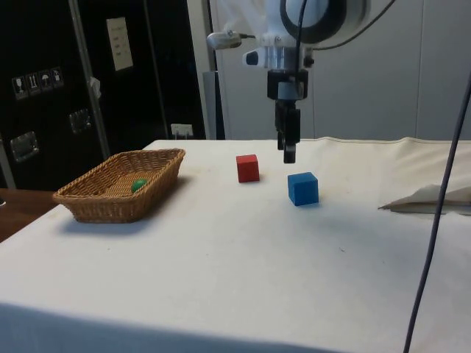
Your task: Place all non-red objects into the basket.
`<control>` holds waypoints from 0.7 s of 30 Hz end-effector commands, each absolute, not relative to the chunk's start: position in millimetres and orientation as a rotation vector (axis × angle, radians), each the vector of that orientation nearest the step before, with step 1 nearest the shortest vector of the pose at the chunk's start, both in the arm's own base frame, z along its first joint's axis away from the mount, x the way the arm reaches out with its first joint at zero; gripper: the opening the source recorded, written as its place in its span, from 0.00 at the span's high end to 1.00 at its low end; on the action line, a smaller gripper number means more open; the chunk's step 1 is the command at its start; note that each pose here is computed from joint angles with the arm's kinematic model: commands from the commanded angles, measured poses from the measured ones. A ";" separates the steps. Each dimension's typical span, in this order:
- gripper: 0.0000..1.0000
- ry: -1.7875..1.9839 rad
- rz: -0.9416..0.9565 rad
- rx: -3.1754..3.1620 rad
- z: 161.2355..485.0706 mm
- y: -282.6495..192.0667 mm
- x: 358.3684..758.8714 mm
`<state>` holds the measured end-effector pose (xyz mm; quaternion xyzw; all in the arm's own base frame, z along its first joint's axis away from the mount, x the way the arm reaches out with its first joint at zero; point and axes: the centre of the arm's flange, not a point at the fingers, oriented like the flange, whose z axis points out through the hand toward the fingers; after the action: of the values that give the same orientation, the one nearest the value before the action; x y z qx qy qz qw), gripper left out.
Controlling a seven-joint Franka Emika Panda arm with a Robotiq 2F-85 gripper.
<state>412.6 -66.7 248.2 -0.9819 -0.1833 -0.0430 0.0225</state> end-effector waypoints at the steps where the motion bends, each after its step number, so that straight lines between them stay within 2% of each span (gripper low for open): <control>1: 0.00 -0.565 -0.143 -3.052 244.9 -66.9 410.9; 21: 0.00 -0.572 -0.102 -3.071 221.4 -64.5 402.8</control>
<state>403.5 -66.7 221.0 -0.9825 -0.1843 -0.0271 0.0073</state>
